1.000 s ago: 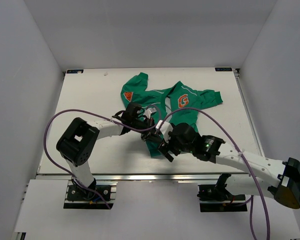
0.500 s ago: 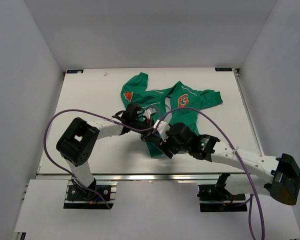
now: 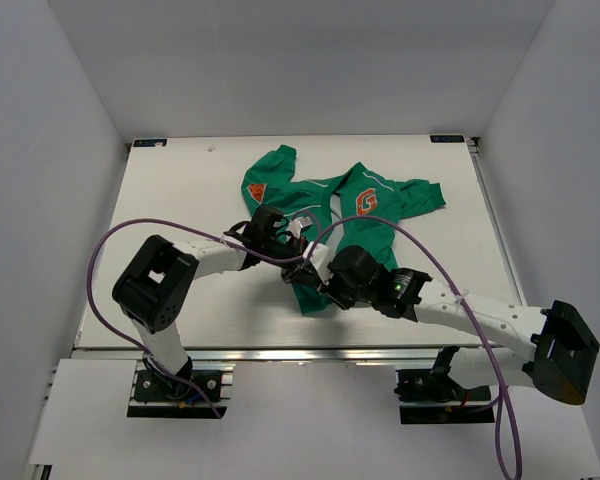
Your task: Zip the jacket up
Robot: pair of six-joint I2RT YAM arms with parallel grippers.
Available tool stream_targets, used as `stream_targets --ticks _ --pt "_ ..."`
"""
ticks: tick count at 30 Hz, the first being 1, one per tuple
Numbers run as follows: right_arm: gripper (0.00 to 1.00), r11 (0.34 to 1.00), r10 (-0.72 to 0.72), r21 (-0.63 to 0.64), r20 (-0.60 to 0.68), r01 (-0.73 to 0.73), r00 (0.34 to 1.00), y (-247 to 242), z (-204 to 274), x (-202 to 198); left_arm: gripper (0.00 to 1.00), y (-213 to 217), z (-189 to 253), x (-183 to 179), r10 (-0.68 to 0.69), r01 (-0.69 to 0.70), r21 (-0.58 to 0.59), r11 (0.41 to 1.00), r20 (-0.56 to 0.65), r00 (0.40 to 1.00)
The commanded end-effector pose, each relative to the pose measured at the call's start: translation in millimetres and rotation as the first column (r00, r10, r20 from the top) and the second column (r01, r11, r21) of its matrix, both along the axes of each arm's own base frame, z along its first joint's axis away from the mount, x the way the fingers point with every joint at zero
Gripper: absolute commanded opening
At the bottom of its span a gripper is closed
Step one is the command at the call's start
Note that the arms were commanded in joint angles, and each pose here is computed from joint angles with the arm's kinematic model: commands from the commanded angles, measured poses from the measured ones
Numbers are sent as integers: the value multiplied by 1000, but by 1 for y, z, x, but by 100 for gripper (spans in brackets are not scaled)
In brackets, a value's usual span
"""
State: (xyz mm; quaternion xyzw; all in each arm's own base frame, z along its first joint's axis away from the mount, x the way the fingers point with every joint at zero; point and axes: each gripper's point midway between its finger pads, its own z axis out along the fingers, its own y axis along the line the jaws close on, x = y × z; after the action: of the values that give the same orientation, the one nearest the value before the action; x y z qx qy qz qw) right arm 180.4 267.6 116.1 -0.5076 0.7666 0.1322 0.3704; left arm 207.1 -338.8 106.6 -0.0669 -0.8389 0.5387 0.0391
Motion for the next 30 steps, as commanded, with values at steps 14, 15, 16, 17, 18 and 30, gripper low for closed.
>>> stream_targets --ticks 14,15,16,17,18,30 --pt "8 997 -58 50 17 57 998 11 10 11 0 5 21 -7 -29 33 -56 998 66 997" --pt "8 997 -63 48 18 62 998 11 10 11 0 5 20 -7 -30 34 -54 998 65 997" --pt "8 997 -63 48 21 62 998 10 10 11 0 5 20 -7 -30 34 -55 998 66 997" --pt "10 997 -63 44 16 62 998 9 9 11 0 5 20 -7 -31 35 -54 998 63 998" --pt "16 997 -62 45 10 61 998 9 9 10 0 5 19 -7 -31 35 -54 998 62 998" --pt "31 995 -97 27 -28 98 995 -3 -3 3 0 4 17 -7 -35 37 -51 998 53 998"
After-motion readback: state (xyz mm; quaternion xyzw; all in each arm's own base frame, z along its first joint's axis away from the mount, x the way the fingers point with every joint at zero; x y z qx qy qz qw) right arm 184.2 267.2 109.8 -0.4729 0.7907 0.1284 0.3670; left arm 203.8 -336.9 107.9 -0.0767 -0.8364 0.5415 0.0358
